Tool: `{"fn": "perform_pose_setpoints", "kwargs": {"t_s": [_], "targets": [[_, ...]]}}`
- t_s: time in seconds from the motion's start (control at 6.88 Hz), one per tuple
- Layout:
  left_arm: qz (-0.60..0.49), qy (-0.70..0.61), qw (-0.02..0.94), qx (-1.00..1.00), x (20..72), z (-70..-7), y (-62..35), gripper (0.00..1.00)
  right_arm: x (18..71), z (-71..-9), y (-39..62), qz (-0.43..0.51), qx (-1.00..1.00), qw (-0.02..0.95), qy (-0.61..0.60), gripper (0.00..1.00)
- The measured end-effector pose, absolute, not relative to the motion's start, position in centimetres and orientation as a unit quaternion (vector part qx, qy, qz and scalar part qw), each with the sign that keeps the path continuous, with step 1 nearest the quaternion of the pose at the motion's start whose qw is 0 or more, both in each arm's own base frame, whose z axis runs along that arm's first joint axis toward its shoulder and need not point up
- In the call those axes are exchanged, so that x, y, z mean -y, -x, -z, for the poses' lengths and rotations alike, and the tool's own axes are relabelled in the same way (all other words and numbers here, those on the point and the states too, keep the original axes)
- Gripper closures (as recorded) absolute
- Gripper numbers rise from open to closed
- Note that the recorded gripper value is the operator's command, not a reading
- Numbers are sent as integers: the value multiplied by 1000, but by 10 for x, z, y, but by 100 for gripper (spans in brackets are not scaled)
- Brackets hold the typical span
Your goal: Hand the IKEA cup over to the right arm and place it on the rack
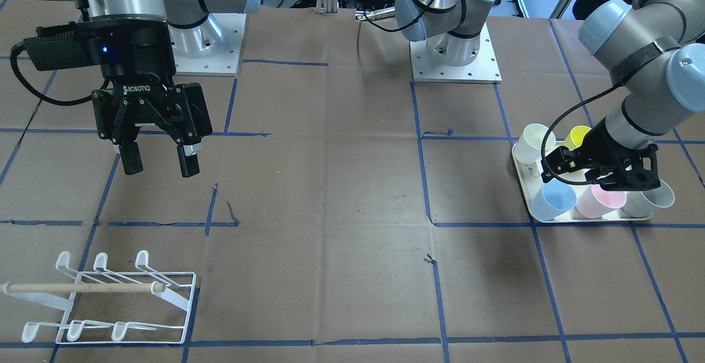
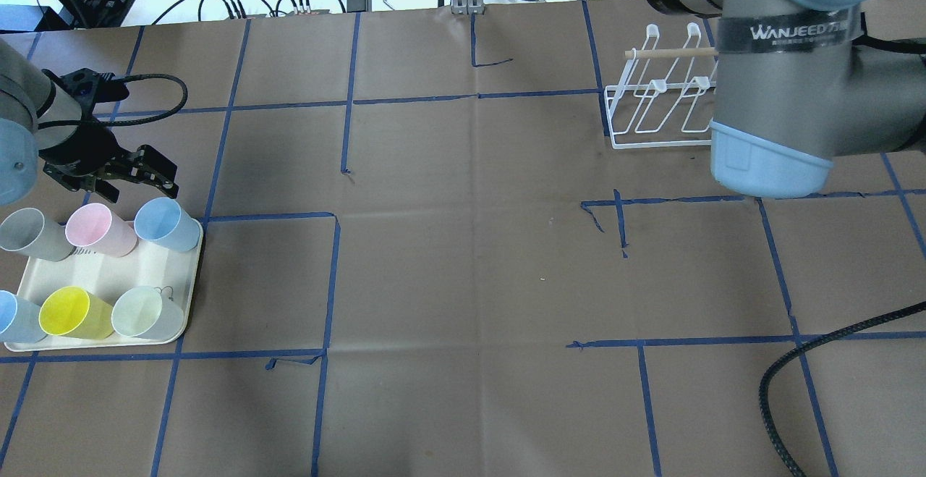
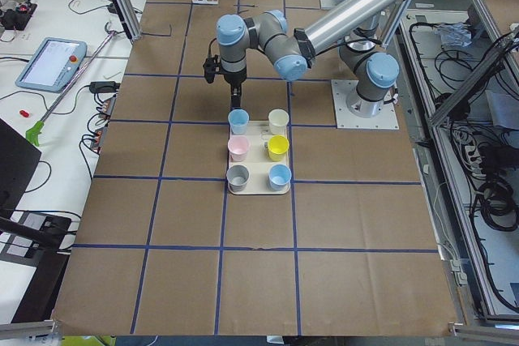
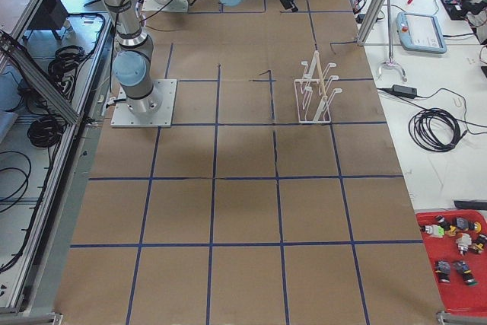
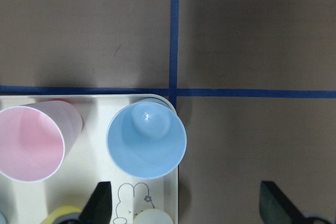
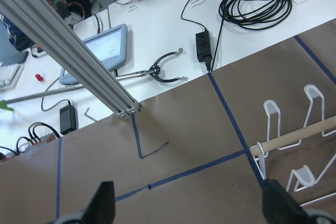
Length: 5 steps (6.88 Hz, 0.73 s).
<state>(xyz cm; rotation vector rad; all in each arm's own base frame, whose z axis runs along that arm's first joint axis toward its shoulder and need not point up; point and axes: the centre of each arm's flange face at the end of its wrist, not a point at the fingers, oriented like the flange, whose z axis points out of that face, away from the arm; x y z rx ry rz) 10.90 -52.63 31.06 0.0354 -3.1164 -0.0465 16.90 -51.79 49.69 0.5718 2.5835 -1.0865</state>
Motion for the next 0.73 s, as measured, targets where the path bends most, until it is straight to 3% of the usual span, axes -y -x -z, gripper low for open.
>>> {"fn": "perform_pose_setpoints", "kwargs": {"t_s": [0.29, 0.73], "targets": [[22, -10, 15, 1000, 536, -285, -112, 0, 515, -499, -170, 372, -865, 182, -285, 0], [26, -9, 17, 999, 534, -257, -109, 0, 510, -492, -172, 365, -851, 200, -320, 0]]}}
